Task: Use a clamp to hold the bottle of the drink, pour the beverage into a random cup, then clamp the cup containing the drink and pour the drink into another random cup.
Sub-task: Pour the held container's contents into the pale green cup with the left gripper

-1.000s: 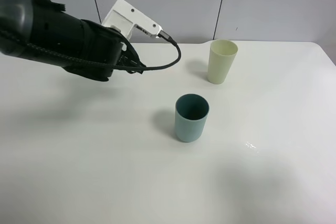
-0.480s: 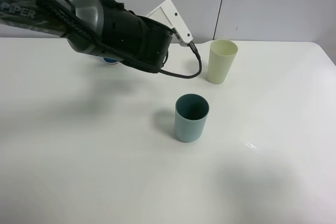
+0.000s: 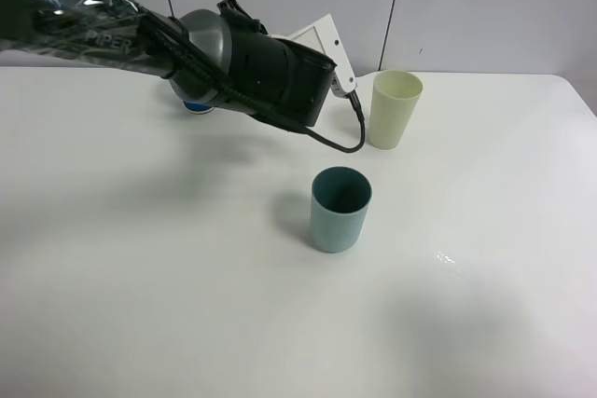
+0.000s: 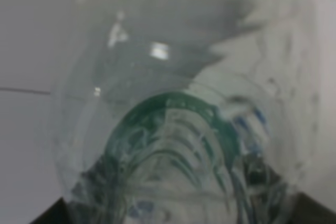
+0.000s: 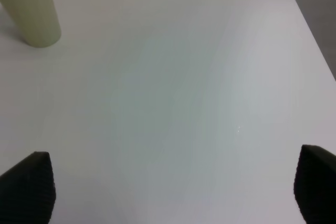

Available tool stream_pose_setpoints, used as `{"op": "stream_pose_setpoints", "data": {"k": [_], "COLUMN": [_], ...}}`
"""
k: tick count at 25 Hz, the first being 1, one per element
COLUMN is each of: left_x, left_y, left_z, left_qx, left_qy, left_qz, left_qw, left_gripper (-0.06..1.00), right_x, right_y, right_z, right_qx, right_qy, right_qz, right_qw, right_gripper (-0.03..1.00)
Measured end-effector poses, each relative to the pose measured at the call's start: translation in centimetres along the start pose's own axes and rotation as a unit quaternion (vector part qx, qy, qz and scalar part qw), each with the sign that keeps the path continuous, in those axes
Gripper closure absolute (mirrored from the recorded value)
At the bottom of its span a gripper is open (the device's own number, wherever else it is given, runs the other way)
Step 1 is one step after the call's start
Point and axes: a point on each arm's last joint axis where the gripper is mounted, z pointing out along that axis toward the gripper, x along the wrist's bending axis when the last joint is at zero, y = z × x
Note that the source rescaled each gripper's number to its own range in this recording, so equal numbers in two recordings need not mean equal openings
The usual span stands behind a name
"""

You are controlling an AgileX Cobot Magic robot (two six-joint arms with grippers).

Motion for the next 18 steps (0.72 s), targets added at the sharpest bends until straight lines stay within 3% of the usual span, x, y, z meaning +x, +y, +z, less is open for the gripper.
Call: {"op": "stream_pose_setpoints", "data": {"k": [18], "left_x": [-2.0], "left_y": [4.6], "left_z": [1.8], "left_qx": [-0.005], "left_qy": [0.023], "left_qz": [0.053], "left_qw": [0.998], "left_gripper": [0.89], "right_x": [0.0], "right_y": [0.0], "right_z": [0.0], "right_qx": [0.000], "right_qy": [0.000], "right_qz": [0.000], "right_qw": [1.000], "right_gripper": [0.21]}}
